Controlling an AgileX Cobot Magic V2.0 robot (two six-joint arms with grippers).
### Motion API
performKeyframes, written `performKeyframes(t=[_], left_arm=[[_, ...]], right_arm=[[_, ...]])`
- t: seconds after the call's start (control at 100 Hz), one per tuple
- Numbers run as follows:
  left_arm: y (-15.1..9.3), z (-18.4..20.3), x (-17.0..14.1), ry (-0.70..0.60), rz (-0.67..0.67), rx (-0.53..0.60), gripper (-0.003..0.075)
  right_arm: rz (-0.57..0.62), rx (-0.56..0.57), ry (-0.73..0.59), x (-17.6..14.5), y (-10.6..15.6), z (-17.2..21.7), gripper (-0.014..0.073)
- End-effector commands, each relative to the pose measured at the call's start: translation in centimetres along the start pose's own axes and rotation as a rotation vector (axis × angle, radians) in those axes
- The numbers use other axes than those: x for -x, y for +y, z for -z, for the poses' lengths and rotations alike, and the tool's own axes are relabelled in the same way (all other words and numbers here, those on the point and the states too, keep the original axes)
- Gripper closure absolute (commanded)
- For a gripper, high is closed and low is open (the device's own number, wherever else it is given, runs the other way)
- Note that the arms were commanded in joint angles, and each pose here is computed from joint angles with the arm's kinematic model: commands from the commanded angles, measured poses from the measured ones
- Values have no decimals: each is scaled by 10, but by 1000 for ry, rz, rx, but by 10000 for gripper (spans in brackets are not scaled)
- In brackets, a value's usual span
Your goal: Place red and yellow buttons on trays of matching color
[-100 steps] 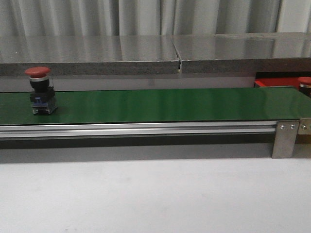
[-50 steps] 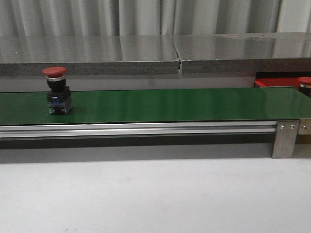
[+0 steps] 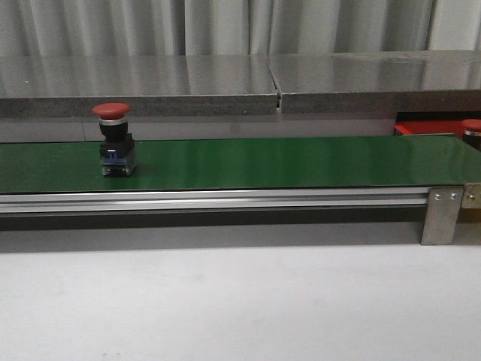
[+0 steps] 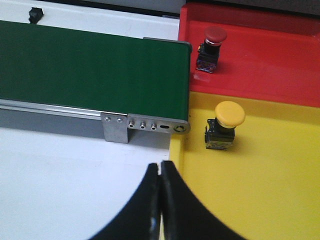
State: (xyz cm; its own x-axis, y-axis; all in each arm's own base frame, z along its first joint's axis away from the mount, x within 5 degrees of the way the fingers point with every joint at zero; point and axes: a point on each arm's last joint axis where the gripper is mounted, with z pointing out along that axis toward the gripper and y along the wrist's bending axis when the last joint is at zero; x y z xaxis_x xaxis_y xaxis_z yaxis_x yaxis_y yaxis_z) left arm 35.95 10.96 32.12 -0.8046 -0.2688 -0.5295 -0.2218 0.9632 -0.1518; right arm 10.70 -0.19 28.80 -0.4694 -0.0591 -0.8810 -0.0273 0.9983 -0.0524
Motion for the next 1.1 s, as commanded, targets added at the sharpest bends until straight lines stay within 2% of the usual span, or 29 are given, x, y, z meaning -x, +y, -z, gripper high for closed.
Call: performKeyframes(t=[0.0,0.05,0.07,0.2,0.36,0.5,0.66,1.09], left_arm=[[-27,36,10,-144,-96,-39,601],[-38,39,9,-150,-145,-54,718],[-43,40,8,-149,-160,-61,737],[-68,52,1,-151,-247,-87,739],[-92,78,-11,-242,-310,-119,739],[-103,99,-29,-357,-349,-130,740],[-107,117,-61,-467,-388,-139,740],[-85,135,-152,-528,-388,-152,739]], right_arm=[[4,-16,-88,13,-2,4,663],[4,-16,-88,13,-2,4,663],[4,-16,-88,13,-2,4,663],[4,-16,-87,13,-2,4,663],[4,-15,-85,13,-2,4,663],[4,-15,-85,13,-2,4,663],[4,-15,-84,13,-2,4,663],[4,-15,-84,13,-2,4,663]])
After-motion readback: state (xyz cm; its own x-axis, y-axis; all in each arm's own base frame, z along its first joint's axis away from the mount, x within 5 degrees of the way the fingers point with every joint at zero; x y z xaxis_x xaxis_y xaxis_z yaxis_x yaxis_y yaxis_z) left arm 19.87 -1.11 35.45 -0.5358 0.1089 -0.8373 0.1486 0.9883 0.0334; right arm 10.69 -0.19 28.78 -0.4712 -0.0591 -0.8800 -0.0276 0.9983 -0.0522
